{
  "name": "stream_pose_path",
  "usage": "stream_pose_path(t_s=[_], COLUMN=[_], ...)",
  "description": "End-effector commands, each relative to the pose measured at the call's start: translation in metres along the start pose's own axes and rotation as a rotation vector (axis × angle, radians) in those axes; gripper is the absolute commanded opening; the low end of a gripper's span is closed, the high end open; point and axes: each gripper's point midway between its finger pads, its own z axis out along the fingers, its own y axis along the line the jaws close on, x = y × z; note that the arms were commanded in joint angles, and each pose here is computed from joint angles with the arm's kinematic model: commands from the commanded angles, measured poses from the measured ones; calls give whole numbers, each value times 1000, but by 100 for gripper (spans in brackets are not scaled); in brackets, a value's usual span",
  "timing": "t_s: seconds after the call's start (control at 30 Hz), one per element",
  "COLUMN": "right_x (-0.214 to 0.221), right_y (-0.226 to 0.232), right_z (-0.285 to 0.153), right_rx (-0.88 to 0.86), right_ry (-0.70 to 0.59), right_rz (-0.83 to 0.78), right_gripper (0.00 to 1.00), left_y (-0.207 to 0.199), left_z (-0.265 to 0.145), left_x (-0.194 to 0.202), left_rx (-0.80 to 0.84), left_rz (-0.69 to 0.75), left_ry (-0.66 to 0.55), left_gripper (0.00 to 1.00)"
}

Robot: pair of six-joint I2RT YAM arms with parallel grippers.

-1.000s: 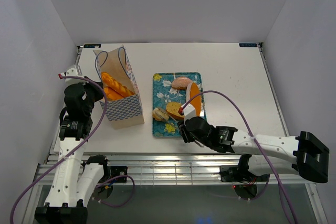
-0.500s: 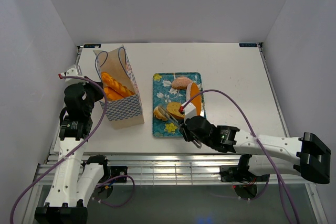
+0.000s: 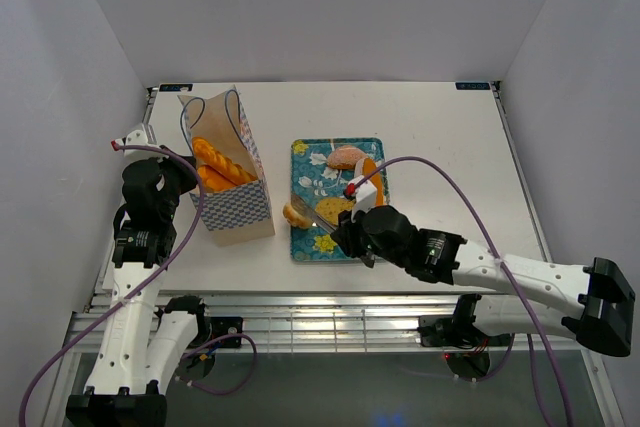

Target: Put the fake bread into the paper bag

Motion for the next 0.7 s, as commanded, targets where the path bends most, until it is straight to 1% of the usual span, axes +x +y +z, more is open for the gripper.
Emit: stream_pose_path(t_s=[0.0,0.17,0.37,0.47,0.5,0.6,0.67], right_x=[-52,-65,-97,-113,-120,-137,-143], right_y=[16,9,9,13,18,29,29], right_z=[-10,-19,-47,-62,-70,-87,-93], right_rx=[-105,-121,-146,-175,-205,-272,-276], right_ry=[-129,-171,-282,-332,-356,-421,-435], right_rz=[124,160,153,100,52,0,-27], right_gripper=[8,8,8,8,8,8,8], left_y=[0,-1,-2,-2,-2,-2,-2], left_z=[-3,-4,-6,-6,-6,-6,-6], left_x=[0,-1,-2,-2,-3,-3,-3], left_rx=[3,6,10,11,12,12,12], left_rz=[9,9,8,8,9,9,9], left_ry=[-1,-4,-9,-10,-13,-13,-13], left_gripper=[9,9,9,9,9,9,9])
